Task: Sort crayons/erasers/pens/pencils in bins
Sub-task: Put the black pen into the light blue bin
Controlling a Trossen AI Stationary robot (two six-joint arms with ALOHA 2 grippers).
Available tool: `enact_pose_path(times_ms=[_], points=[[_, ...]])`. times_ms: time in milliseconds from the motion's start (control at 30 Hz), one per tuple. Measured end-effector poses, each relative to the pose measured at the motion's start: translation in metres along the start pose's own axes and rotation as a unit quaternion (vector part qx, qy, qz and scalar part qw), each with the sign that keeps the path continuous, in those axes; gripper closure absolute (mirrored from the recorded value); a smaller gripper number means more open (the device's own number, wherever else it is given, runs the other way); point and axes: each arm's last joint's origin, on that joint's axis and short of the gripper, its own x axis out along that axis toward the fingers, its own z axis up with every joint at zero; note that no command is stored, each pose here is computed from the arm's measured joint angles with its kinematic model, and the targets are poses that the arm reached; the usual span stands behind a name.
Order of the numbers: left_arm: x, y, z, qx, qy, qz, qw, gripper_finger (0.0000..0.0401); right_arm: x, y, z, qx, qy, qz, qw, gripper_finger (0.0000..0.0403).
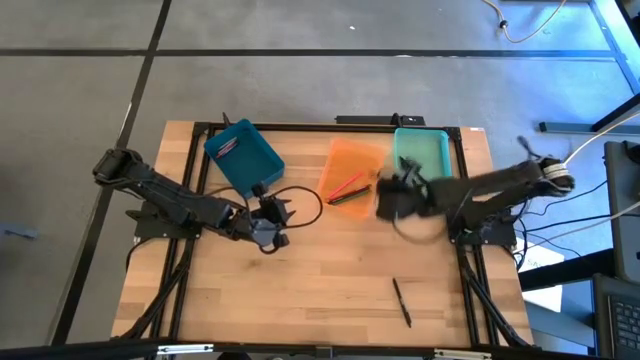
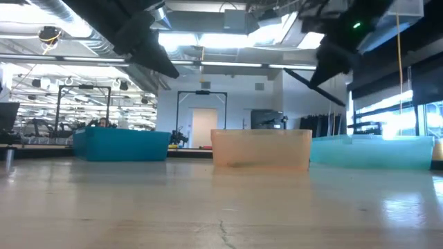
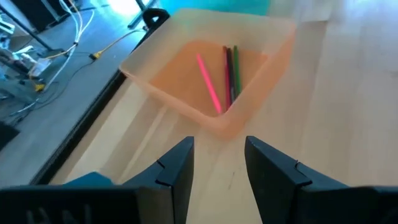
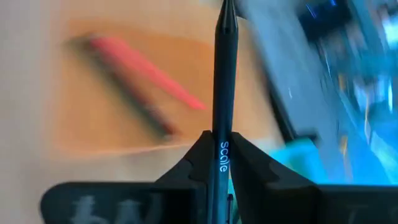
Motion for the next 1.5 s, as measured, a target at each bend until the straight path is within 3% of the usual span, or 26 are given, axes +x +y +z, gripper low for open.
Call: enact_pose_path(times_ms=[100, 233, 500, 767, 967, 1233, 1367, 1500], points=[[0.003, -0.002, -0.007, -0.004, -0.005, -0.021, 1.0, 0.0266, 0.021, -0.038, -0.006, 0.117, 0.038, -0.055, 0.991, 0.0358], [0.007, -0.004, -0.019, -0.008, -0.004, -0.038, 0.999, 0.0266, 0.048, -0.071, -0.026, 0.21, 0.11, -0.094, 0.967, 0.0358], [0.012, -0.001, -0.031, -0.017, 0.005, -0.037, 0.999, 0.0266, 0.085, -0.085, -0.069, 0.271, 0.189, -0.113, 0.937, 0.0338], [0.014, -0.001, -0.026, -0.031, -0.01, -0.05, 0.998, 0.0266, 0.103, -0.082, -0.089, 0.297, 0.19, -0.07, 0.933, 0.0272], [0.014, -0.001, -0.026, -0.027, -0.008, -0.059, 0.998, 0.0266, 0.086, -0.088, -0.074, 0.28, 0.18, -0.068, 0.941, 0.0234], [0.014, -0.001, -0.026, -0.027, -0.008, -0.059, 0.998, 0.0266, 0.027, -0.08, -0.032, 0.262, 0.094, -0.034, 0.96, 0.0229], [0.014, -0.001, -0.026, -0.027, -0.009, -0.059, 0.998, 0.0266, 0.004, -0.059, -0.018, 0.284, 0.072, 0.018, 0.956, 0.0229], [0.012, -0.004, -0.026, -0.025, -0.008, -0.072, 0.997, 0.0266, -0.007, -0.02, -0.015, 0.287, 0.095, 0.09, 0.949, 0.0242]])
